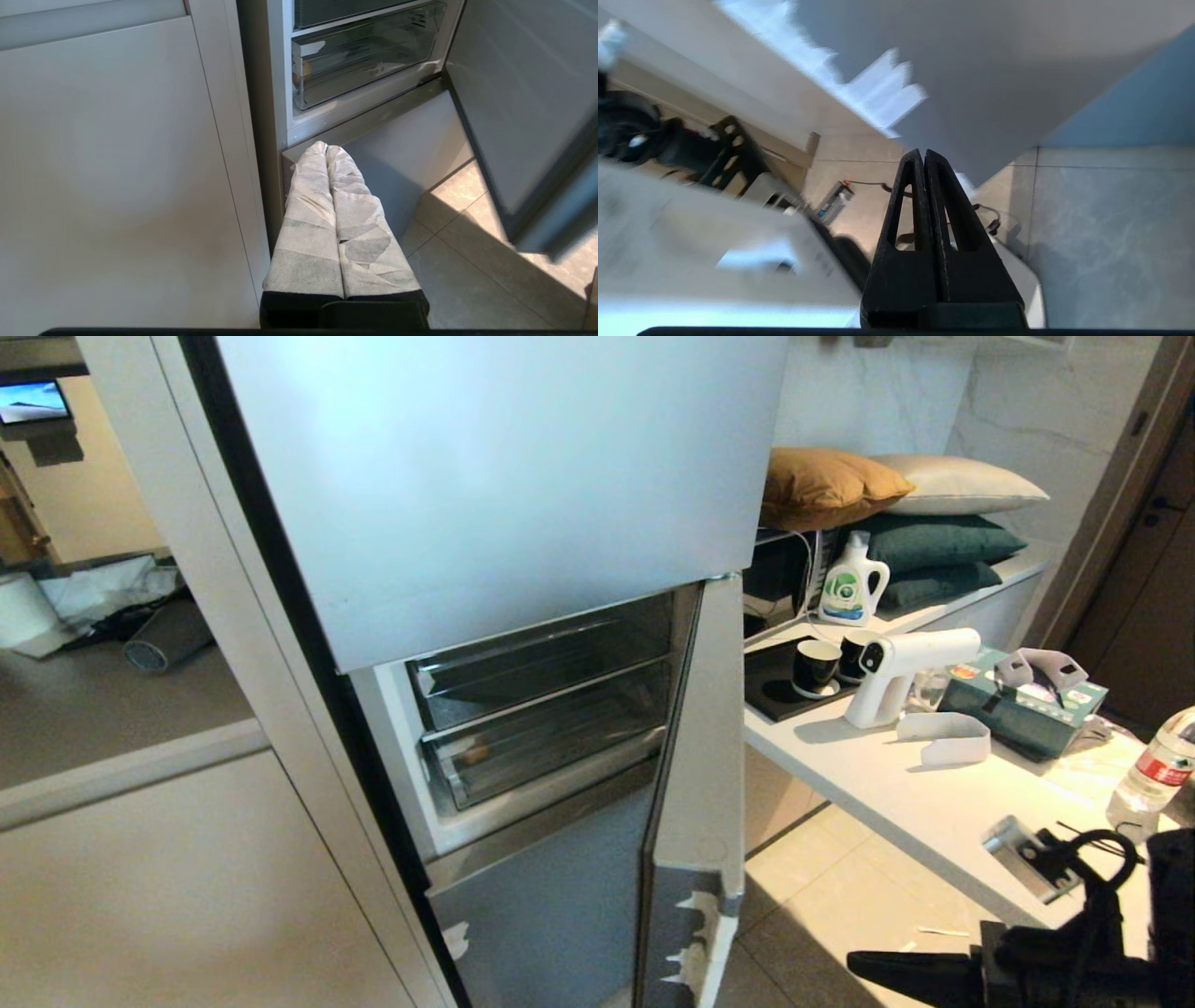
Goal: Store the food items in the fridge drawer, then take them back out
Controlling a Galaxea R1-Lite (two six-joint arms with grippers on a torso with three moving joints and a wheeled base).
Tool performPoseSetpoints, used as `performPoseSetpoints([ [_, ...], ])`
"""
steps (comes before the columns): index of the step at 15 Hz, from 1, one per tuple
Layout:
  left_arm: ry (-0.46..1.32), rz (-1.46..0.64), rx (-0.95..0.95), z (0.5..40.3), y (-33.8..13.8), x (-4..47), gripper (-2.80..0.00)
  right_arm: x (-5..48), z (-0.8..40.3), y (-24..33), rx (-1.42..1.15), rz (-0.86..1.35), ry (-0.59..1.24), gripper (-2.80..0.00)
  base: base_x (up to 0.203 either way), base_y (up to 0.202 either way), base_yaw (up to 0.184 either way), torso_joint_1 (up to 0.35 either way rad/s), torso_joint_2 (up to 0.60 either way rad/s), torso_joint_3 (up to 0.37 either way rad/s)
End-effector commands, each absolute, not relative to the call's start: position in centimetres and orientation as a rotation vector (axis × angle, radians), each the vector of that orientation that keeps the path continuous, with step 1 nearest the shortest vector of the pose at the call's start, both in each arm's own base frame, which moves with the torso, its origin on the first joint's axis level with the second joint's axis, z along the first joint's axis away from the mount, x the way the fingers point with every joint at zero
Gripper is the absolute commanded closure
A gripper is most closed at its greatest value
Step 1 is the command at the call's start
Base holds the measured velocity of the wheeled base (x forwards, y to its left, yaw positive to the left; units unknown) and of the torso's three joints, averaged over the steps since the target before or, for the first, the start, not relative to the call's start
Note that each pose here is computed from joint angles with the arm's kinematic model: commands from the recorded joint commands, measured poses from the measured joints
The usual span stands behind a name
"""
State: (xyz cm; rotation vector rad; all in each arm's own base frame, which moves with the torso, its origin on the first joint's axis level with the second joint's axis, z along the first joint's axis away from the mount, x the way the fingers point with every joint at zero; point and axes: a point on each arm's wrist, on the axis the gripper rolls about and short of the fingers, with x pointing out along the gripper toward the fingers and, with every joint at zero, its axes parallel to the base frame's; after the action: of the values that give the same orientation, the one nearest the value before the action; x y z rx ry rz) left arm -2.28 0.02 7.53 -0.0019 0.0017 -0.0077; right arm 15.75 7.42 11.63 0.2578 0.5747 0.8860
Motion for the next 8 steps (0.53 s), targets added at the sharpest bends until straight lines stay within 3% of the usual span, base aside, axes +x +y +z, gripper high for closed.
performPoseSetpoints([
  [1, 0.003, -0.008, -0.002, 7.5, 0.0, -2.3, 0.00, 18.2, 10.0, 9.4, 0.248, 0.909, 0.648, 0.00, 0.000, 0.000, 0.000, 0.000, 0.00, 0.000],
  [8, 0.003, -0.008, -0.003, 7.5, 0.0, -2.3, 0.00, 26.7, 8.7, 17.0, 0.291, 0.953, 0.455, 0.00, 0.000, 0.000, 0.000, 0.000, 0.00, 0.000],
])
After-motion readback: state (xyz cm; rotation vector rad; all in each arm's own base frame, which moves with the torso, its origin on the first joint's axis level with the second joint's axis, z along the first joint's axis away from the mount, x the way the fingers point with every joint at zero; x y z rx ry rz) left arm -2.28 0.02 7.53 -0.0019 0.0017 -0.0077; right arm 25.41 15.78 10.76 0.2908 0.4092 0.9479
